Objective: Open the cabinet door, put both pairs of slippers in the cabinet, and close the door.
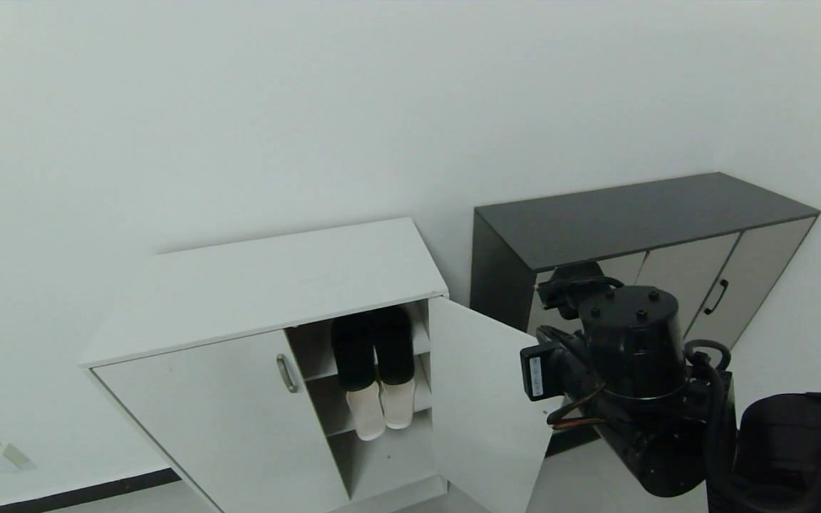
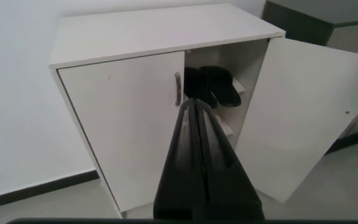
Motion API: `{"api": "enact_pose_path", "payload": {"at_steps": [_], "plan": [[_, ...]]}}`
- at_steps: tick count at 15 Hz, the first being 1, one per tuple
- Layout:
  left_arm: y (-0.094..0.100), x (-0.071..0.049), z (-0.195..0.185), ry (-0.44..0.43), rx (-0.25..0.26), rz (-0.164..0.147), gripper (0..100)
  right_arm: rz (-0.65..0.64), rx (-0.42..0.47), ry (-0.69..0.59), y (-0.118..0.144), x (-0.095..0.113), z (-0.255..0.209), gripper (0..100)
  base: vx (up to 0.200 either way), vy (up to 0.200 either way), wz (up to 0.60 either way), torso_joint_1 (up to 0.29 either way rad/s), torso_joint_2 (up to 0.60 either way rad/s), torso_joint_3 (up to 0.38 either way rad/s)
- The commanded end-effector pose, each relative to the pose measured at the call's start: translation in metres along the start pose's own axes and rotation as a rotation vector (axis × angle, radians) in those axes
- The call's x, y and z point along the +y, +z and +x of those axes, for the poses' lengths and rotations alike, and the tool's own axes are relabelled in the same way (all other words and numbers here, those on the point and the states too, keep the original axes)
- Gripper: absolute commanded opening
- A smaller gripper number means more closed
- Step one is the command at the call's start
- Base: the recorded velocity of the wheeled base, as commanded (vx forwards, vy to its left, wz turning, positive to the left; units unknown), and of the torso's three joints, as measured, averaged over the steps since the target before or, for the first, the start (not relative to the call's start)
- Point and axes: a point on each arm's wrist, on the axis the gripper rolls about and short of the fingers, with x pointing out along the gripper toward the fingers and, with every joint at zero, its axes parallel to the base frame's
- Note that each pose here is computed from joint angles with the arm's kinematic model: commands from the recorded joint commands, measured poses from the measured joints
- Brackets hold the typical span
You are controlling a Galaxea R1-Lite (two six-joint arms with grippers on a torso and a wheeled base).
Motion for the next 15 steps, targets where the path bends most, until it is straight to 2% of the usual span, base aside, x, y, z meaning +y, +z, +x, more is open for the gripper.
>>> {"api": "enact_pose_path", "payload": {"at_steps": [1, 5, 6, 8, 9, 10, 12, 15], "plan": [[0.0, 0.0, 0.0, 0.0, 0.0, 0.0, 0, -0.003, 0.002, 0.002, -0.001, 0.001, 0.0, 0, -0.2, 0.0, 0.0, 0.017, 0.0, 0.002], [0.0, 0.0, 0.0, 0.0, 0.0, 0.0, 0, 0.006, -0.005, -0.001, 0.001, -0.001, 0.0, 0, -0.2, 0.0, 0.0, -0.005, 0.0, 0.0], [0.0, 0.0, 0.0, 0.0, 0.0, -0.002, 0, 0.01, -0.022, -0.018, 0.007, -0.008, 0.001, 0, -0.2, 0.0, 0.0, 0.002, 0.0, 0.002], [0.0, 0.0, 0.0, 0.0, 0.0, 0.0, 0, 0.001, -0.023, -0.037, 0.01, -0.016, 0.008, 0, 0.0, 0.0, 0.0, 0.0, 0.0, 0.0], [0.0, 0.0, 0.0, 0.0, 0.0, 0.0, 0, 0.024, -0.029, -0.038, 0.02, -0.029, 0.029, 0, 0.0, 0.0, 0.0, 0.0, 0.0, 0.0], [0.0, 0.0, 0.0, 0.0, 0.0, 0.0, 0, 0.042, -0.022, -0.094, 0.025, -0.042, 0.055, 0, 0.0, 0.0, 0.0, 0.0, 0.0, 0.0], [0.0, 0.0, 0.0, 0.0, 0.0, 0.0, 0, 0.075, -0.029, -0.128, 0.033, -0.055, 0.082, 0, 0.0, 0.0, 0.0, 0.0, 0.0, 0.0], [0.0, 0.0, 0.0, 0.0, 0.0, 0.0, 0, 0.091, -0.001, -0.14, 0.039, -0.067, 0.11, 0, 0.0, 0.0, 0.0, 0.0, 0.0, 0.0]]}}
